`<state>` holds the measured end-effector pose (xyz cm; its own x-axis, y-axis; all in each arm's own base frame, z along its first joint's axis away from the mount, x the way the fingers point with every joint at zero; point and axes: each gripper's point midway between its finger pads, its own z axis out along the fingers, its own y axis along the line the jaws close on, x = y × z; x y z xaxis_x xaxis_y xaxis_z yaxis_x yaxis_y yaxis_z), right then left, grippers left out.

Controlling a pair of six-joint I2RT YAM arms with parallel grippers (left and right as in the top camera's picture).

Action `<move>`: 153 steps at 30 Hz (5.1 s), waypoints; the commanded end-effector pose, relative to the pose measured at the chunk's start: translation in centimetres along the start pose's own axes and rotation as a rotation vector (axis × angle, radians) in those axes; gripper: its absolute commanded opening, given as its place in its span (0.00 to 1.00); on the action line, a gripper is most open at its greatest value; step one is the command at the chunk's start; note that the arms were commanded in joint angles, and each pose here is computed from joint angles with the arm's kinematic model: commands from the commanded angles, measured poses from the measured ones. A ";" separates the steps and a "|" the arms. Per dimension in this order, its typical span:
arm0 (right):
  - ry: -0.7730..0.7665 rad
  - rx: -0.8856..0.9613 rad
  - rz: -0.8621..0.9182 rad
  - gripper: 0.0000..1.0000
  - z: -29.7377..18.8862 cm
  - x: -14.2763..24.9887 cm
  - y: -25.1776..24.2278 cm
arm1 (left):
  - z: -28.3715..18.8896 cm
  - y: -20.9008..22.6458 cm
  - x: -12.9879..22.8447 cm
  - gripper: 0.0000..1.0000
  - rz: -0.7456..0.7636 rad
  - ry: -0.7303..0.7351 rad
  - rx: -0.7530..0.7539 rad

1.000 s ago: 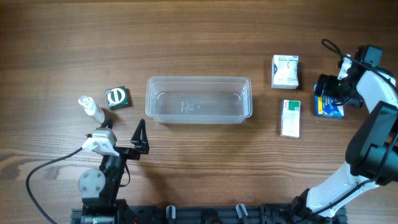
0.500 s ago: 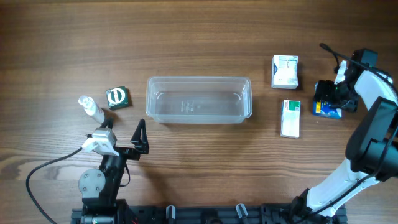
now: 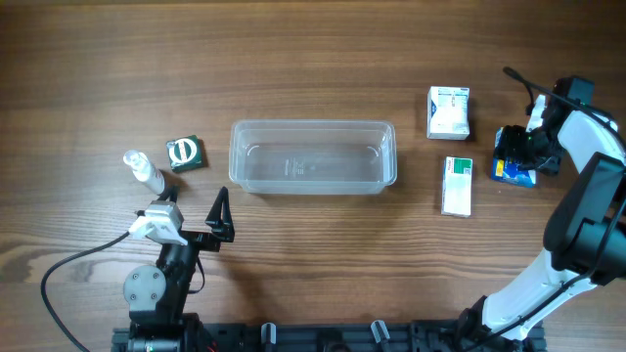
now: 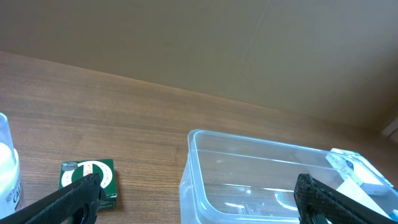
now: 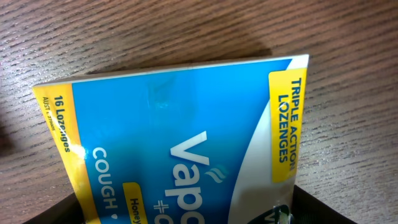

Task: Pack container
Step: 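Reach the right gripper to the blue Vapo lozenge box and grasp it, then carry the lozenge box left over the clear container with right gripper, then lower the lozenge box upright into the container's right end and release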

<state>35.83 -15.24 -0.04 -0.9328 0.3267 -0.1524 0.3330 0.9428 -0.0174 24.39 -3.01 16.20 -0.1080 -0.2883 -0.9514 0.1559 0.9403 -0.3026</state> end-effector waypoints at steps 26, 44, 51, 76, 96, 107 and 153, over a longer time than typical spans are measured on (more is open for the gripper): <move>-0.484 -0.587 -0.118 0.41 -25.0 -1.3 13.0 | 0.0 -0.1 0.2 1.00 0.016 0.002 0.003; -0.336 -0.621 -0.305 0.40 -24.7 6.7 29.5 | 0.0 -0.1 0.2 1.00 0.016 0.002 0.002; -0.230 -0.502 -0.274 0.39 -21.0 9.0 31.0 | 0.0 -0.1 0.2 1.00 0.016 0.002 0.003; -0.101 -0.283 -0.241 0.36 -12.5 9.4 30.8 | 0.0 -0.1 0.2 1.00 0.016 0.002 0.002; -0.087 -0.245 -0.240 0.40 -12.2 9.7 30.1 | 0.0 -0.1 0.2 1.00 0.016 0.002 0.002; -0.090 -0.281 -0.267 0.52 -12.4 9.6 30.8 | 0.0 -0.1 0.2 1.00 0.016 0.002 0.002; -0.083 -0.324 -0.290 0.87 -12.6 9.8 31.5 | 0.0 -0.1 0.2 1.00 0.016 0.002 0.002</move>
<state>35.15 18.00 10.17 -0.9633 0.0655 -0.2602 0.0054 0.9742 0.2255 24.39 -3.01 16.20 -0.1080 -0.2883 -0.9514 0.1559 0.9403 -0.3026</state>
